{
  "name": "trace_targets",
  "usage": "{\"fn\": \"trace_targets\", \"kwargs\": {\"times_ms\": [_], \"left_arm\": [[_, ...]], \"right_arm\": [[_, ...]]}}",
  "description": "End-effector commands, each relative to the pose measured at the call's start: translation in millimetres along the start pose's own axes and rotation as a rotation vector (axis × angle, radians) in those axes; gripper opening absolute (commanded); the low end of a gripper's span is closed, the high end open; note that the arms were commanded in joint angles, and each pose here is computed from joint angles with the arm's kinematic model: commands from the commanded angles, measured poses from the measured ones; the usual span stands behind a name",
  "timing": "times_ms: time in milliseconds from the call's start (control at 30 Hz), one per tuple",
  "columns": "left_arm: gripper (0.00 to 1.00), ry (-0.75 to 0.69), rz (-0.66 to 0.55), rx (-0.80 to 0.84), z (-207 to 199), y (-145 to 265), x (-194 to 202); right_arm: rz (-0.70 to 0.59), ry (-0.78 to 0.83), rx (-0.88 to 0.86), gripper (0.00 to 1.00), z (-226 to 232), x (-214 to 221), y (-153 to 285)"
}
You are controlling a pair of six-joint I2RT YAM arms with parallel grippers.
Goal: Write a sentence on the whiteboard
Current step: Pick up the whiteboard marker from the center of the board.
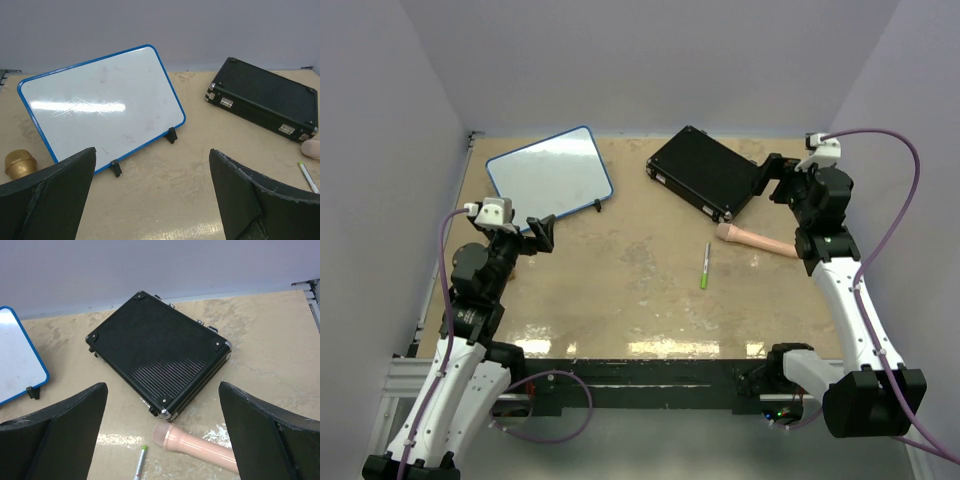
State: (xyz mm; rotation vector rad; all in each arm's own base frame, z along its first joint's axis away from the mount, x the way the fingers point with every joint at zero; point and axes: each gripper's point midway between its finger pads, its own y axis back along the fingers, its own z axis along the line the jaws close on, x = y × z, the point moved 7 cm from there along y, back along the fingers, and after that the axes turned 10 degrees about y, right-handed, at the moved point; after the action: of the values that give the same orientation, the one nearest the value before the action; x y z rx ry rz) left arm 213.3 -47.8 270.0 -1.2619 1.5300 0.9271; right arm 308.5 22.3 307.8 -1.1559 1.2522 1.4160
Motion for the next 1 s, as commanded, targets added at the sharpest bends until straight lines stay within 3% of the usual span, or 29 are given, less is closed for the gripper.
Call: {"fn": "trace_targets", "kwargs": {"times_ms": [0, 500, 600, 633, 667, 800, 967], "left_arm": [[1.0, -0.021, -0.05, 0.044, -7, 0, -15], [1.0, -0.02, -0.028, 0.058, -8, -3, -11], [1.0, -0.02, -0.02, 0.056, -8, -4, -8], [1.0, -0.02, -0.018, 0.057, -8, -4, -8], [1.0, -0.021, -0.007, 0.054, -7, -5, -6], [1.0, -0.02, 0.003, 0.055, -7, -6, -5], [1.0, -0.017, 0.003, 0.062, -7, -3, -3]], "right_arm": [[-0.063, -0.013, 0.015, 0.99, 0, -18, 4], [-0.067, 0.073, -0.101, 0.99, 8, -6, 4], [-0.081, 0.22, -0.282, 0.99, 21, 5, 5], [-0.121, 0.418, -0.414, 0.99, 28, 6, 7], [-0.085, 0.456, -0.589, 0.99, 43, 16, 14], [-0.016, 0.393, -0.677, 0.99, 55, 12, 9], [0.242, 0.36, -0.63, 0.99, 51, 42, -28]]}}
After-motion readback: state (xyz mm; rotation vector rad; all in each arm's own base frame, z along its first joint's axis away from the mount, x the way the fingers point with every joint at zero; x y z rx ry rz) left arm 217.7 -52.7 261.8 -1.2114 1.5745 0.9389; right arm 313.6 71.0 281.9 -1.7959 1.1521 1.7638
